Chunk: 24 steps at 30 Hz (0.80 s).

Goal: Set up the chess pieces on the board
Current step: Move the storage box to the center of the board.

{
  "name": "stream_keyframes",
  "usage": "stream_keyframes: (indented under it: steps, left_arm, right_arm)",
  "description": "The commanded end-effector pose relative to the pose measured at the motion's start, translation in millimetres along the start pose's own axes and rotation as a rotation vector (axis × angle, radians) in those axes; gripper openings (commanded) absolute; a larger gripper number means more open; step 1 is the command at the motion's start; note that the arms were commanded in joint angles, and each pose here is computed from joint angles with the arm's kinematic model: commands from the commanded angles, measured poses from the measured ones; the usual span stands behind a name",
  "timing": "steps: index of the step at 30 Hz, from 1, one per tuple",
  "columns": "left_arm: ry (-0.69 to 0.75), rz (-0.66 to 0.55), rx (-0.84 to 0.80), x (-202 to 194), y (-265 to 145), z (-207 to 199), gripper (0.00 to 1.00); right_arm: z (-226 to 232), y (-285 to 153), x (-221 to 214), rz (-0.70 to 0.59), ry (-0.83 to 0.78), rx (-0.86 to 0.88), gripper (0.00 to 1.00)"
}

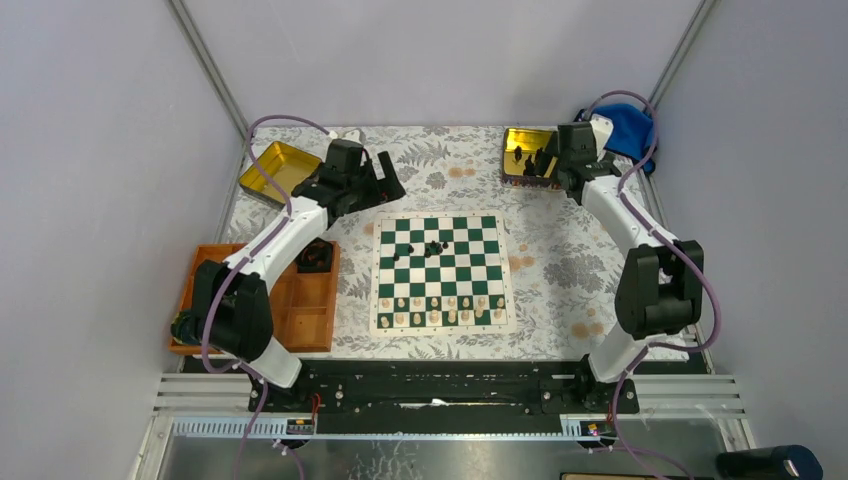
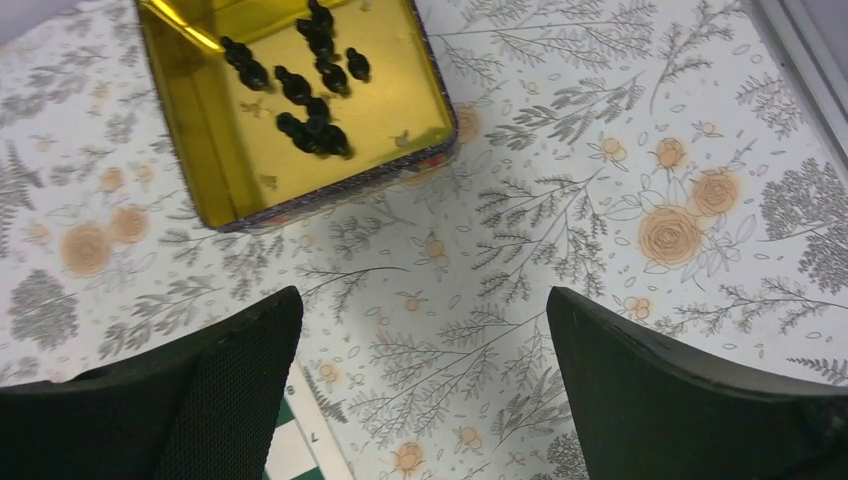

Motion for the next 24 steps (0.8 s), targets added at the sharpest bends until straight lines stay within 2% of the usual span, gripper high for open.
stream_keyframes:
  steps: [1, 6, 12, 24]
  left_arm:
    - [-0.052, -0.015, 0.013, -5, -12, 1, 0.99]
    - [-0.075, 0.002, 0.035, -15, -10, 8, 0.99]
    - [-0.073, 0.021, 0.059, -25, -10, 18, 0.99]
    - [-0.064, 0.062, 0.091, -39, -2, 30, 0.99]
  right_arm:
    - [-7, 12, 0, 0.010, -0.027, -0.107, 1.00]
    - [-6, 36, -1, 0.075, -0.072, -0.175, 0.99]
    - [-6, 56, -3, 0.067, 0.002, -0.083, 0.88]
    - [-18, 96, -9, 0.132, 0.044, -0.062, 0.85]
Point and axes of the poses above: each gripper's point midway between its finger pads, its own y axis out along the fingers, its own z axis along the line the jaws close on, x = y × z, the point moved 3 cm from there along -y, back along the fingers, and after that the axes turned 11 degrees about -y, right-handed, at the moved point
